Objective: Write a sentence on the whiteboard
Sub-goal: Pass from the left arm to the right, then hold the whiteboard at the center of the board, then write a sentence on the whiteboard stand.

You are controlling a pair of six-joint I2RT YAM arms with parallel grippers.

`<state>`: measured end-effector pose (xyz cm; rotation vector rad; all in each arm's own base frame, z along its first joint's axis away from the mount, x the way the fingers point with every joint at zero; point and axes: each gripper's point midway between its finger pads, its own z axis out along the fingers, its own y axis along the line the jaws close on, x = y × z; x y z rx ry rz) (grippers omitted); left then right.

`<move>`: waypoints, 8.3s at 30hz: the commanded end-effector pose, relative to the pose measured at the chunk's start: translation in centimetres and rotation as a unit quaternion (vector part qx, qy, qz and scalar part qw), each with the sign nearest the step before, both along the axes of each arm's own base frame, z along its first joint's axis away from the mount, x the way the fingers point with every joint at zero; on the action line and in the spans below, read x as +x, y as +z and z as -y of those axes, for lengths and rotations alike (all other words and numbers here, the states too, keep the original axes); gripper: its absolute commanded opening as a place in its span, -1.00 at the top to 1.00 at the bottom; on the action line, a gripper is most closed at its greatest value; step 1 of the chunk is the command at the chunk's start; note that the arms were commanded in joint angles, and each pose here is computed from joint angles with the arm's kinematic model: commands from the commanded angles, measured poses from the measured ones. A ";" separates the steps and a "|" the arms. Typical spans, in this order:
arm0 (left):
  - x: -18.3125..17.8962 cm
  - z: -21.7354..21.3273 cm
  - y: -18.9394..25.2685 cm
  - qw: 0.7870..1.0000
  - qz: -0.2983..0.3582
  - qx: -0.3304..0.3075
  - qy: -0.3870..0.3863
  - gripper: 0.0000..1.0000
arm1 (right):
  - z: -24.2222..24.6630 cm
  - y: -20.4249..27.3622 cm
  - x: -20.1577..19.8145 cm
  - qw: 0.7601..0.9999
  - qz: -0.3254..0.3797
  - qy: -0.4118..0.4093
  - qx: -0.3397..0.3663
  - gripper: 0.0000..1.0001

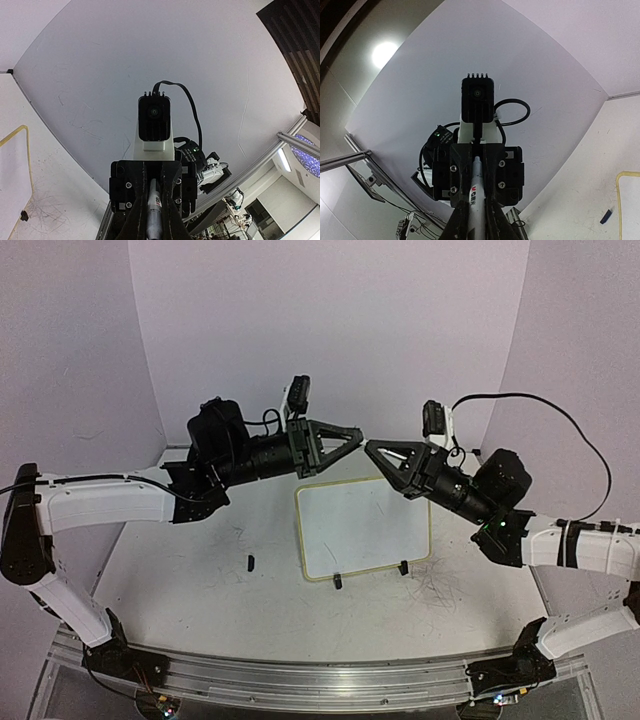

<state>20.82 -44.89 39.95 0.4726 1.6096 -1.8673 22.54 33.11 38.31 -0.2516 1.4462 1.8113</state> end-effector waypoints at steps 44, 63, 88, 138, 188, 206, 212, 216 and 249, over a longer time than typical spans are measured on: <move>0.5 -3.2 -5.1 0.998 -0.026 0.051 0.018 -0.71 | -0.2 -3.1 1.8 0.981 0.065 -0.076 -0.169 1.00; 7.6 -12.4 -15.4 0.938 0.009 0.317 0.138 -0.78 | 6.6 -9.7 2.5 0.895 0.085 -0.193 -0.393 1.00; 13.0 -14.1 -18.8 0.927 0.069 0.343 0.135 -0.94 | 5.6 -8.7 3.0 0.903 0.078 -0.195 -0.375 1.00; 11.7 -9.3 -19.4 0.973 0.049 0.227 -0.004 0.00 | -3.8 -10.6 1.6 0.893 0.158 -0.126 -0.403 1.00; 12.0 -8.4 -20.9 0.971 0.083 0.222 -0.036 0.94 | -7.4 -14.9 7.1 0.824 0.168 -0.193 -0.506 1.00; 11.9 -8.3 -20.9 0.971 0.079 0.221 -0.038 1.00 | -7.5 -15.0 8.0 0.817 0.164 -0.213 -0.510 1.00; 11.9 -8.3 -20.9 0.971 0.078 0.221 -0.039 1.00 | -7.6 -15.3 8.2 0.815 0.162 -0.216 -0.514 1.00; 11.8 -8.2 -20.7 0.972 0.081 0.219 -0.041 1.00 | -7.5 -15.6 8.2 0.813 0.159 -0.217 -0.516 1.00; 11.3 -8.0 -20.1 0.972 0.087 0.215 -0.044 1.00 | -7.2 -18.4 7.7 0.813 0.132 -0.202 -0.530 1.00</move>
